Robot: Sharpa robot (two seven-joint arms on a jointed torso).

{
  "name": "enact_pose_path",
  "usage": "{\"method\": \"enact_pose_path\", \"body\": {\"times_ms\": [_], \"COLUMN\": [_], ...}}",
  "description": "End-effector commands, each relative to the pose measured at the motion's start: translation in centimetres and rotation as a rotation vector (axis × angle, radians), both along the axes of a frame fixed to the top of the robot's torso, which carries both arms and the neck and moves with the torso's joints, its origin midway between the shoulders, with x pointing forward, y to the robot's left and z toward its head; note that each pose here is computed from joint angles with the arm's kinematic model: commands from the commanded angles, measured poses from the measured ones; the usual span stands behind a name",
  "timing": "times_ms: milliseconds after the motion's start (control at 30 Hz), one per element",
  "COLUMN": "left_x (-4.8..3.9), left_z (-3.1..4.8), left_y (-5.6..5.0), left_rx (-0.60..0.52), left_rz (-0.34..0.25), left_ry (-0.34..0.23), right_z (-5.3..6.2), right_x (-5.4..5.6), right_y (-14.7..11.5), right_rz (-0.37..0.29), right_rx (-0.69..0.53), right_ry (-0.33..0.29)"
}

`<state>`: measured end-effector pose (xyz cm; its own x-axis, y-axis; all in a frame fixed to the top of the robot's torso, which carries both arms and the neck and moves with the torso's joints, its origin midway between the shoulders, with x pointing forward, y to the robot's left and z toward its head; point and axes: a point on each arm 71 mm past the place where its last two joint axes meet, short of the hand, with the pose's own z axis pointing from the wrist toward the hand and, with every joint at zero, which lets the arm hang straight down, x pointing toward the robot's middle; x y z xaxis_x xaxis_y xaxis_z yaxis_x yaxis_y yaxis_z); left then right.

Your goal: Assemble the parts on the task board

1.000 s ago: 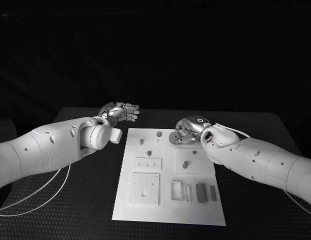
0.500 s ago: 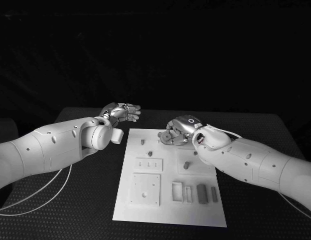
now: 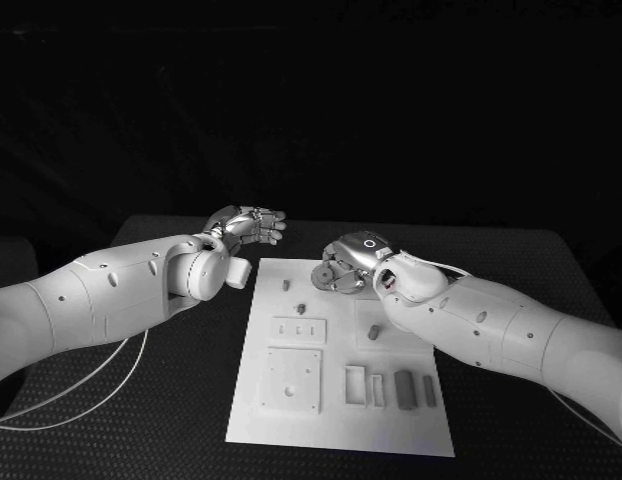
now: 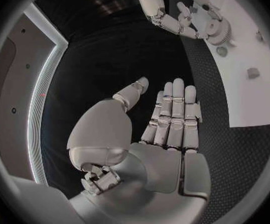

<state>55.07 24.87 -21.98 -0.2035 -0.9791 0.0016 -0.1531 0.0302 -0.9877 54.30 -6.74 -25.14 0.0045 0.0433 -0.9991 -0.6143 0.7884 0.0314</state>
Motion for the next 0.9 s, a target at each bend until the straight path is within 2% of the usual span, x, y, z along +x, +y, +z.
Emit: {"method": "enact_pose_path", "body": {"times_ms": [33, 900], "left_x": [0.11, 0.32], "left_z": [0.35, 0.94], "left_y": [-0.6, -1.0], "left_rx": [-0.005, -0.007], "left_rz": [-0.015, -0.021], "left_ry": [-0.016, -0.025], "right_z": [-0.4, -0.7], "right_x": [0.0, 0.0], "right_y": [-0.1, 1.0], "right_rz": [-0.009, -0.005], "right_rx": [-0.038, -0.065], "right_ry": [-0.021, -0.012]}}
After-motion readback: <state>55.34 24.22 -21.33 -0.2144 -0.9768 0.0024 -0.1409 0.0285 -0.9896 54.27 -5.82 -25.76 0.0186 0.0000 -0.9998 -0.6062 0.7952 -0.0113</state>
